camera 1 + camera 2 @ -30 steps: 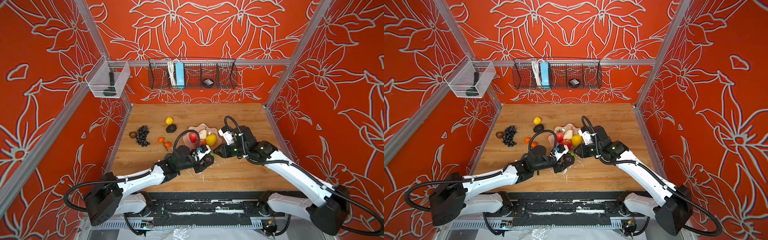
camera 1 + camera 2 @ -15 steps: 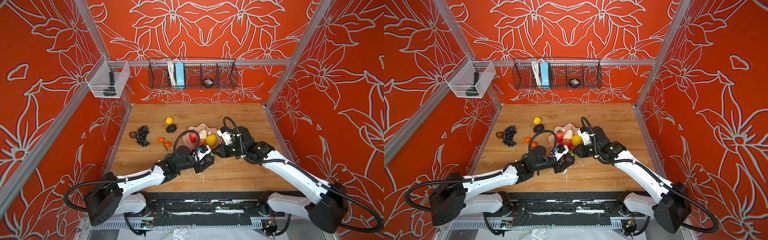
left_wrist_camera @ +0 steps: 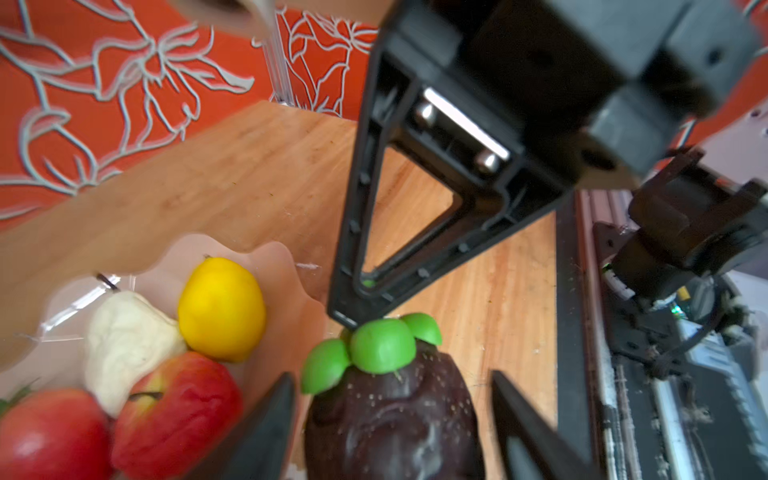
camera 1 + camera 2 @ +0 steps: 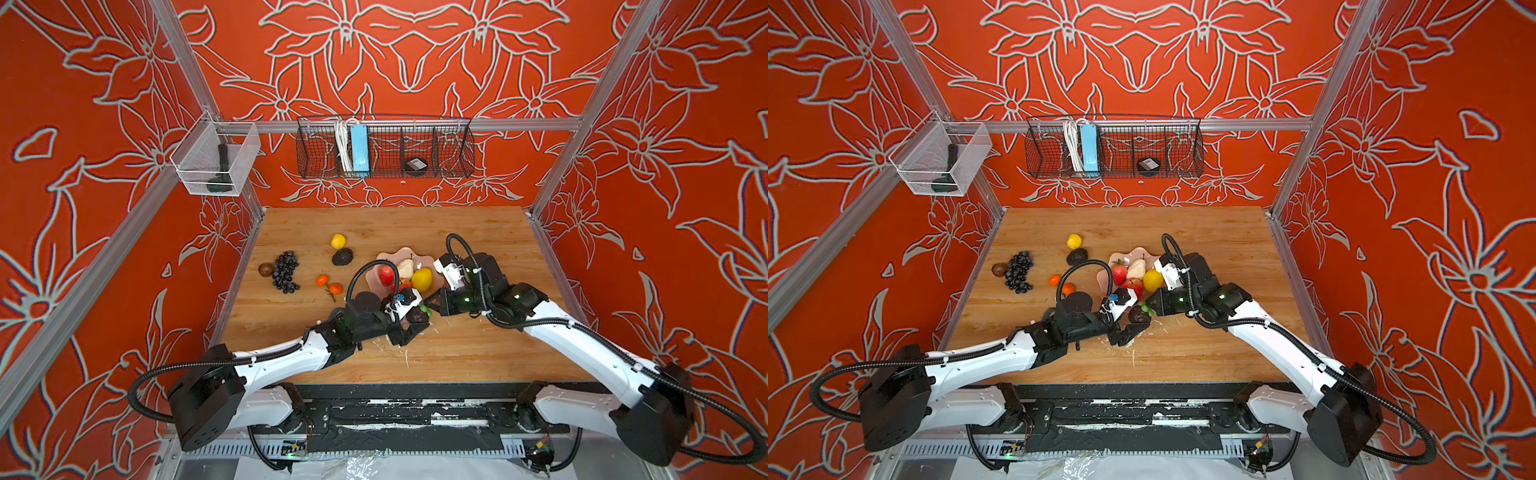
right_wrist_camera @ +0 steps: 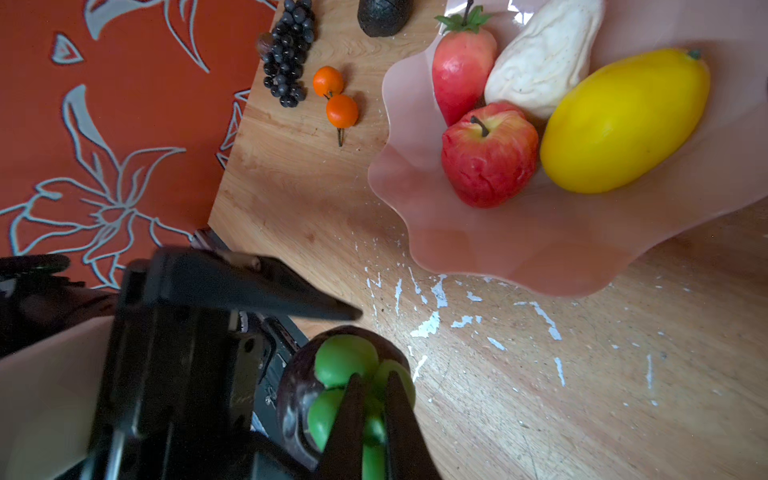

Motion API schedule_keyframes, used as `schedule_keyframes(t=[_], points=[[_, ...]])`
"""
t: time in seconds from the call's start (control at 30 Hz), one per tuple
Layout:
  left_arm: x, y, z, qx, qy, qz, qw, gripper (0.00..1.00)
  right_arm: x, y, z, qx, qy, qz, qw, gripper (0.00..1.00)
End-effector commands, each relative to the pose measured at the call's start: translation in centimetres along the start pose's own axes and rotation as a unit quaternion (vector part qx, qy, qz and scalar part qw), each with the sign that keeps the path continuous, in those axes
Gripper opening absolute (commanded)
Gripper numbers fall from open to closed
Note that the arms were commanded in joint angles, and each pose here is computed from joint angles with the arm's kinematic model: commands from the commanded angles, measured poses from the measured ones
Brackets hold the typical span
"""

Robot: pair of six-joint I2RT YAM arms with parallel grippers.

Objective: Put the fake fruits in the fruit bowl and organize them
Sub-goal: 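Open left gripper and draw back while right gripper holds the mangosteen, then lower the mangosteen into the bowl beside the strawberry with right gripper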

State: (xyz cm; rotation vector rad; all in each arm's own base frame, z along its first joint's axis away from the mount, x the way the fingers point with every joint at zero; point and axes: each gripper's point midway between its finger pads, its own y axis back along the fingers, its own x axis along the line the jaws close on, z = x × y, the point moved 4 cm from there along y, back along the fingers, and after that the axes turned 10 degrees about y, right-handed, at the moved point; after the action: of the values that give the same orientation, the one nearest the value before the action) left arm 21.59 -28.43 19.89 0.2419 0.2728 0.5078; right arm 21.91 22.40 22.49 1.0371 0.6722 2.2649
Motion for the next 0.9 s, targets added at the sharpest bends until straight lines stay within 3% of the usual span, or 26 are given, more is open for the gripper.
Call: schedule_keyframes(t=[0.0,0.13,0.27,0.37,0.47,0.53,0.6,0.7,0.87], points=[[0.4,0.5,0.8,-0.024,0.012,0.022,0.999,0.94,-0.6,0.9,0.8,-0.01,0.031,-0.052,0.998,0.02],[1.2,2.0,0.3,-0.039,0.036,0.058,0.997,0.98,-2.1,1.4,2.1,-0.022,0.065,-0.12,0.99,0.02],[3.5,4.9,0.2,-0.07,0.068,0.156,0.983,0.98,-3.2,1.1,3.3,-0.022,0.084,-0.161,0.983,0.01],[6.6,8.3,0.0,-0.091,0.12,0.271,0.951,0.98,-3.7,0.4,4.3,-0.025,0.091,-0.176,0.98,0.02],[10.0,11.7,-1.7,-0.089,0.193,0.381,0.9,0.98,-3.9,-0.1,5.6,-0.031,0.094,-0.185,0.978,0.02],[11.6,13.8,-3.3,-0.089,0.244,0.422,0.869,0.98,-3.7,-0.6,6.5,-0.034,0.097,-0.187,0.977,0.02],[12.4,15.2,-4.5,-0.094,0.272,0.439,0.851,0.98,-3.3,-1.3,7.0,-0.032,0.104,-0.184,0.977,0.02],[12.8,16.3,-5.7,-0.096,0.285,0.453,0.839,0.98,-2.5,-2.7,7.8,-0.022,0.115,-0.175,0.978,0.01],[12.7,17.2,-6.3,-0.108,0.279,0.458,0.837,0.98,-0.8,-5.8,8.3,0.004,0.144,-0.165,0.976,0.02]])
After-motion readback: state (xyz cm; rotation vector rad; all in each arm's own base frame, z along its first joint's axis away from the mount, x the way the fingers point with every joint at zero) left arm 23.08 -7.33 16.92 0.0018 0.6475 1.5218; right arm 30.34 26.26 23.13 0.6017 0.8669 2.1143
